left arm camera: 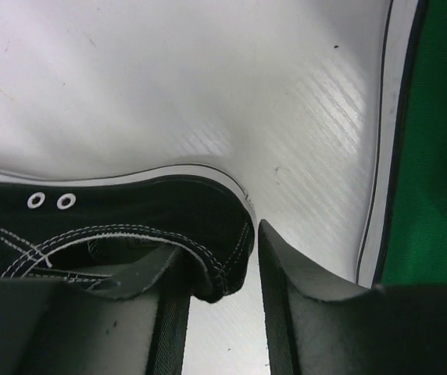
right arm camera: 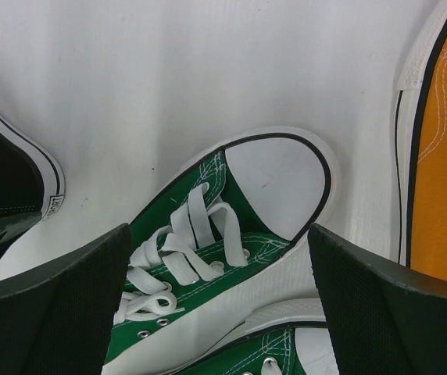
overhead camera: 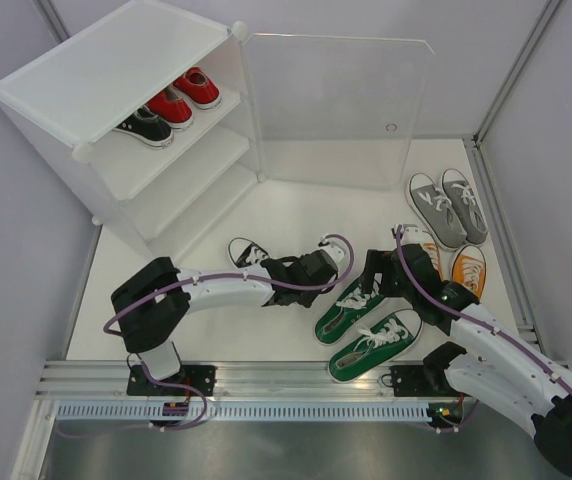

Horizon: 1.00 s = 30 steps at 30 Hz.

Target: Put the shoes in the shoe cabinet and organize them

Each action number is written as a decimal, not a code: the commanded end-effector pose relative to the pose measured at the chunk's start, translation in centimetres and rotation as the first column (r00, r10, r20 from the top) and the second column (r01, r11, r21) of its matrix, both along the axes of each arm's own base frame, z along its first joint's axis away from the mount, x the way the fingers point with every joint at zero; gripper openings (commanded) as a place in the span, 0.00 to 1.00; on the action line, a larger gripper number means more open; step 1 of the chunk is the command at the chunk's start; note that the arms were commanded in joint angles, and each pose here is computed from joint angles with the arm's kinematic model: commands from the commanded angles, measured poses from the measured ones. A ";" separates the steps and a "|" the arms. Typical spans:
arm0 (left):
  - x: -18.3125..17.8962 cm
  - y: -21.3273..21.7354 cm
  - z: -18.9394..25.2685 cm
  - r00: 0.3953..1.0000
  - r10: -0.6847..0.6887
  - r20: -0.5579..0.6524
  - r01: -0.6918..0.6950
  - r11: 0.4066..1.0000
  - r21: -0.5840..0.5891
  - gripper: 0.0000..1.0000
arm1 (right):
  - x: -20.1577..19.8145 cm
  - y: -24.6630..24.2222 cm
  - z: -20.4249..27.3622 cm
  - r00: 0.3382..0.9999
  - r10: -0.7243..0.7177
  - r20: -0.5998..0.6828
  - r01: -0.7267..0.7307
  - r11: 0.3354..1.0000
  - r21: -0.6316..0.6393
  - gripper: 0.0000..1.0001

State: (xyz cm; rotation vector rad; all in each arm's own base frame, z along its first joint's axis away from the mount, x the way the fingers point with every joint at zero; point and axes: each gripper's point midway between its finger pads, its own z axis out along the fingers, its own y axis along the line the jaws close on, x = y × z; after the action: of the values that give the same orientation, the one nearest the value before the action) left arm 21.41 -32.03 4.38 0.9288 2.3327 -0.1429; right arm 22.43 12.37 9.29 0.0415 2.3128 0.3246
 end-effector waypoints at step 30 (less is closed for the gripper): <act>-1.7 2.7 -1.7 0.955 0.267 -0.128 -0.253 0.960 0.118 0.40 | 0.5 0.4 0.6 1.000 0.004 0.029 -0.005 1.000 0.023 0.96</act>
State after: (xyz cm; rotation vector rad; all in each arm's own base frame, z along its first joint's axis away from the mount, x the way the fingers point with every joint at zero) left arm 20.06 -30.11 4.20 0.7270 2.5273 -0.0439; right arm 22.46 12.54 9.42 0.0385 2.3083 0.3370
